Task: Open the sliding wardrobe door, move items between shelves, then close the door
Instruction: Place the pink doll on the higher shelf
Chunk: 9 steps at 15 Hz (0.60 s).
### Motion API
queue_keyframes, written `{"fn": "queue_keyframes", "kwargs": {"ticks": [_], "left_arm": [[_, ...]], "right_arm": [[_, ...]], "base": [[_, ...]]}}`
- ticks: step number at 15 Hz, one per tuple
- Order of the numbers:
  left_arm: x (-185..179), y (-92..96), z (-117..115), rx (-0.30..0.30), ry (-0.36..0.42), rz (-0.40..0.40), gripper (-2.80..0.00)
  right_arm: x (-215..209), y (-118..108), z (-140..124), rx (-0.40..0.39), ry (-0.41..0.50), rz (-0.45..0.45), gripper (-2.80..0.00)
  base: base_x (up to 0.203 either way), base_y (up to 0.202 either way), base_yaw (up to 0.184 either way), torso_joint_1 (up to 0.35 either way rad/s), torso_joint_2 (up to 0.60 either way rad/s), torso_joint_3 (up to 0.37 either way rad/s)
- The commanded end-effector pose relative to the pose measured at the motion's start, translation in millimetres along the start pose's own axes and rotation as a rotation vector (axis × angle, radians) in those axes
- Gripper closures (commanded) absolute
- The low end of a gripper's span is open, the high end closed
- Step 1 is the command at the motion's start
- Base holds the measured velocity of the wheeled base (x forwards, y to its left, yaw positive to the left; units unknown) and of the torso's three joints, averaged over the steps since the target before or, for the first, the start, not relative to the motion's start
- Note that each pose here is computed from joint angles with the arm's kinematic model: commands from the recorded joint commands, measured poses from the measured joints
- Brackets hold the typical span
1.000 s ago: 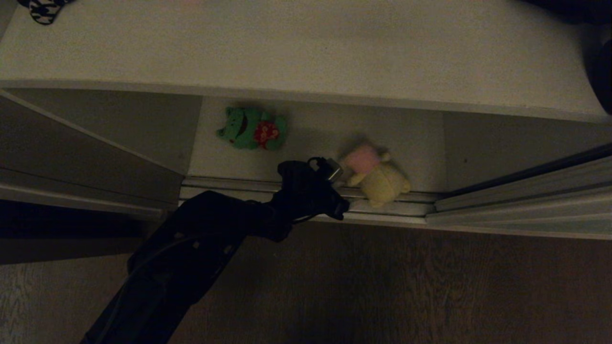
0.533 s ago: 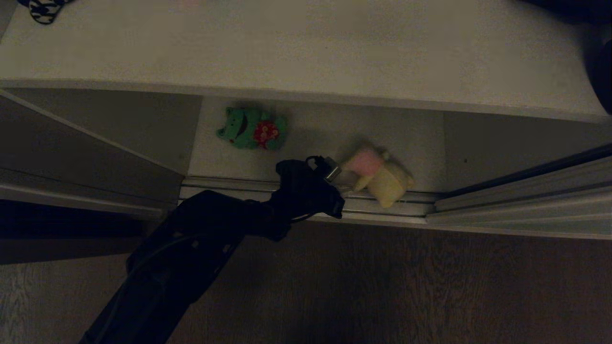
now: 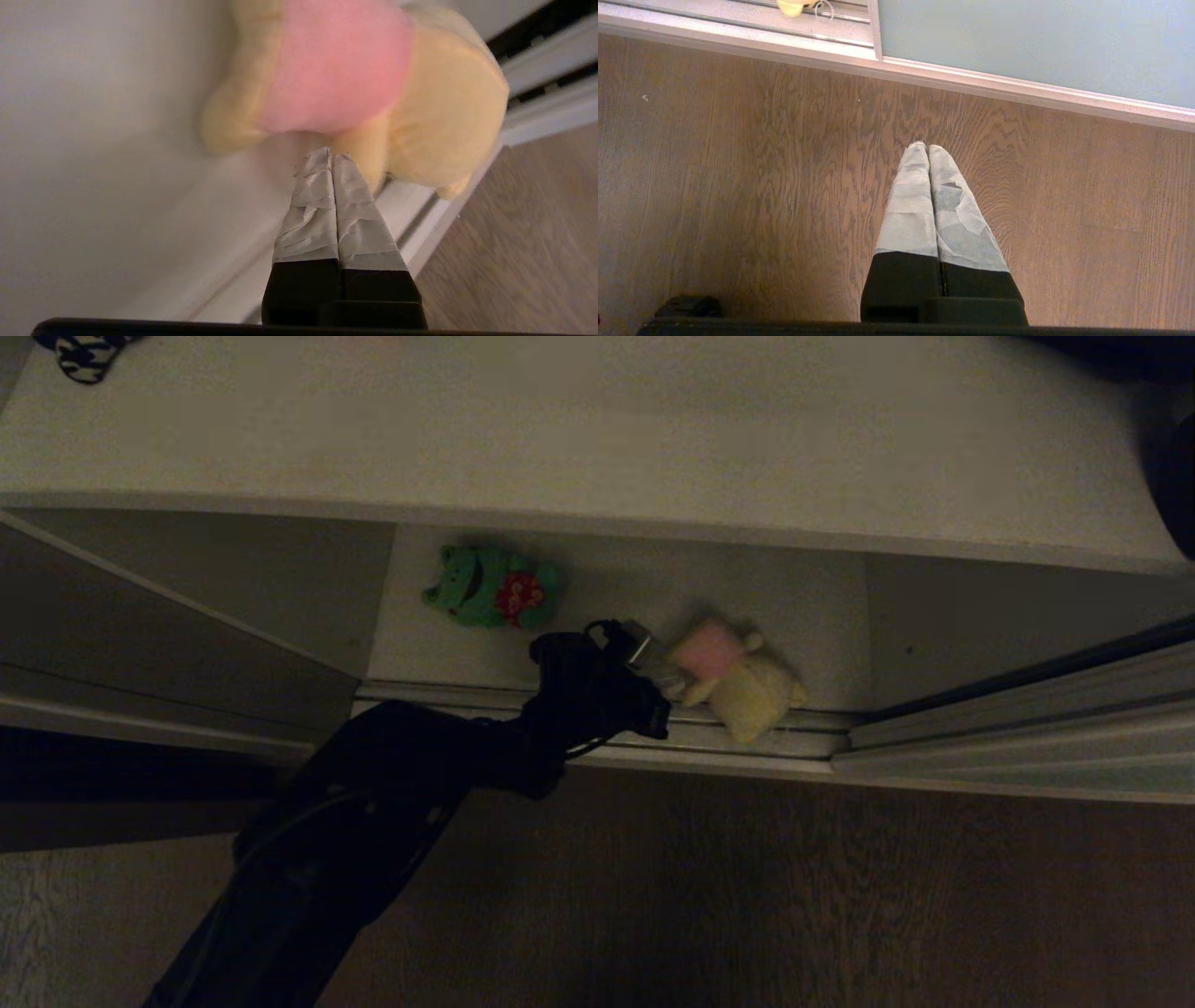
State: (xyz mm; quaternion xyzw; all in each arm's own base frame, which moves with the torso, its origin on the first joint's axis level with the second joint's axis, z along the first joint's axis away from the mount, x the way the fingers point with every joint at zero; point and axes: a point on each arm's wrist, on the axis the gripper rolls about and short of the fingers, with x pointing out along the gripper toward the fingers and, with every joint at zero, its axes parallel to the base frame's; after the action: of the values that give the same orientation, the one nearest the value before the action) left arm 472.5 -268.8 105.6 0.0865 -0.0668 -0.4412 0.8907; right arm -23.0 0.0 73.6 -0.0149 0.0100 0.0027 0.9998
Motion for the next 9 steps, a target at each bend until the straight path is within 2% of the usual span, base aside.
{"fn": "queue_keyframes", "kwargs": {"ticks": [1,5,7,9], "left_arm": [[-5.1,10.4,7.4,-0.006,-0.031,0.026,0.00],[-6.1,12.3,7.2,-0.020,-0.010,0.050,0.00],[-4.6,9.7,10.1,-0.021,-0.002,0.112,0.00],[-2.4,0.6,23.8,-0.047,0.016,0.126,0.00]], "right_arm": [[0.0,0.0,-0.1,-0.001,0.000,0.001,0.00],[0.0,0.0,-0.1,-0.001,0.000,-0.001,0.00],[0.0,0.0,-0.2,-0.001,0.001,0.001,0.00],[0.0,0.0,-0.1,-0.001,0.001,0.001,0.00]], "base": [[0.000,0.000,0.000,0.000,0.00,0.000],[0.000,0.000,0.000,0.000,0.00,0.000],[0.000,0.000,0.000,0.000,0.00,0.000],[0.000,0.000,0.000,0.000,0.00,0.000]]}}
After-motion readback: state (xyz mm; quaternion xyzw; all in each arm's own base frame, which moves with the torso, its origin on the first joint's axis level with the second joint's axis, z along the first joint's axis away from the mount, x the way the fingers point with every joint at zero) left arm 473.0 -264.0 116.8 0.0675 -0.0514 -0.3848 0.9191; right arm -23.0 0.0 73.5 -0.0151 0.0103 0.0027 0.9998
